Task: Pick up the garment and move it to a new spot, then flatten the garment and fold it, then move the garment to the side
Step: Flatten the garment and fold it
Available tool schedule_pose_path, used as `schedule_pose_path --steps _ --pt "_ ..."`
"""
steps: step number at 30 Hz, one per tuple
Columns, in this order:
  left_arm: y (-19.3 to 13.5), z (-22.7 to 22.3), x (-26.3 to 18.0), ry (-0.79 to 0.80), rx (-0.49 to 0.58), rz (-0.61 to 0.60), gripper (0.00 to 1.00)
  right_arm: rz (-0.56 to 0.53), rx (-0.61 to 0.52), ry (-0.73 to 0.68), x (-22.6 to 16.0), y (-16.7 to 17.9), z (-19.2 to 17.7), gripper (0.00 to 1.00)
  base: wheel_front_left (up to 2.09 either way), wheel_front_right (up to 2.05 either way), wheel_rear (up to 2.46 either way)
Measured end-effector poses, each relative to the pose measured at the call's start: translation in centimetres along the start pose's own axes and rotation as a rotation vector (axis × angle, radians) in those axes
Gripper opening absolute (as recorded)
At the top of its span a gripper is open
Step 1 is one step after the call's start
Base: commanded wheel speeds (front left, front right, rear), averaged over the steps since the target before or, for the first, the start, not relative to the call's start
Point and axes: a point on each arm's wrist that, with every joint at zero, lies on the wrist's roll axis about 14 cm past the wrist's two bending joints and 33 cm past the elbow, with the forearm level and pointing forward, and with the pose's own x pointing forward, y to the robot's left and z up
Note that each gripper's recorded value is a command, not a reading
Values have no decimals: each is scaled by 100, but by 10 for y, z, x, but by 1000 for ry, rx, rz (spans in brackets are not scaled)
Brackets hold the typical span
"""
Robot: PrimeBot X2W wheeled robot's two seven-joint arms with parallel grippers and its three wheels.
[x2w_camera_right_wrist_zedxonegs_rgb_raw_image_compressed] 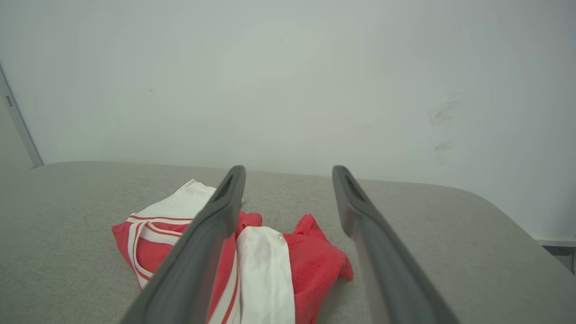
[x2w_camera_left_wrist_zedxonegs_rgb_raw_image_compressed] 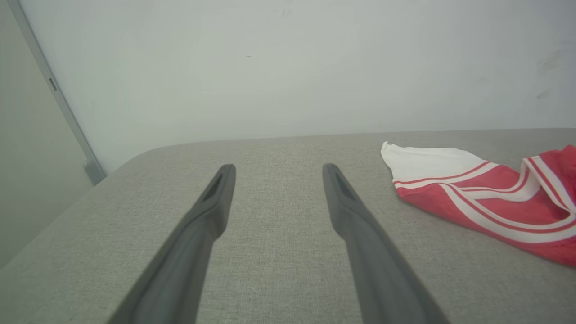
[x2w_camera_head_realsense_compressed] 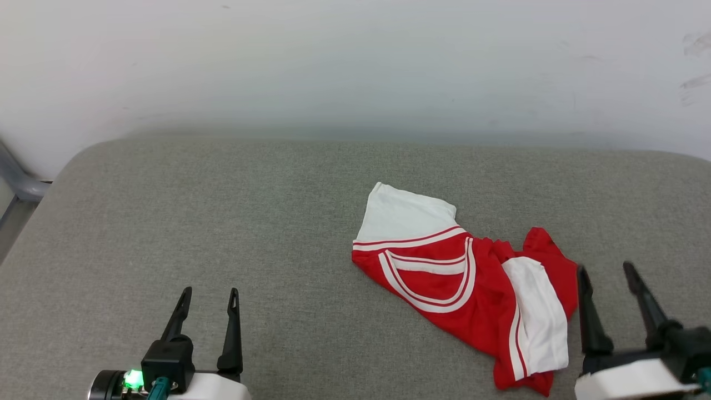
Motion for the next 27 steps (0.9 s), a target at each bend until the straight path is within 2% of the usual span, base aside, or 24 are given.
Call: schedule_pose_path --steps 6,11,15,18,27 --pt "-3 -4 0 13 0 -9 100 25 -66 -132 34 3 40 100 0 0 0" --pt "-6 -9 0 27 -4 -16 100 133 -162 -150 63 10 52 100 0 0 0" --pt "-6 -11 2 34 -5 -16 100 226 -219 34 83 15 31 100 0 0 0" --pt "-5 -12 5 35 -6 -11 100 275 -215 182 91 15 18 100 0 0 0" --pt "-5 -15 14 43 -8 -15 100 432 -264 778 51 13 -63 100 0 0 0"
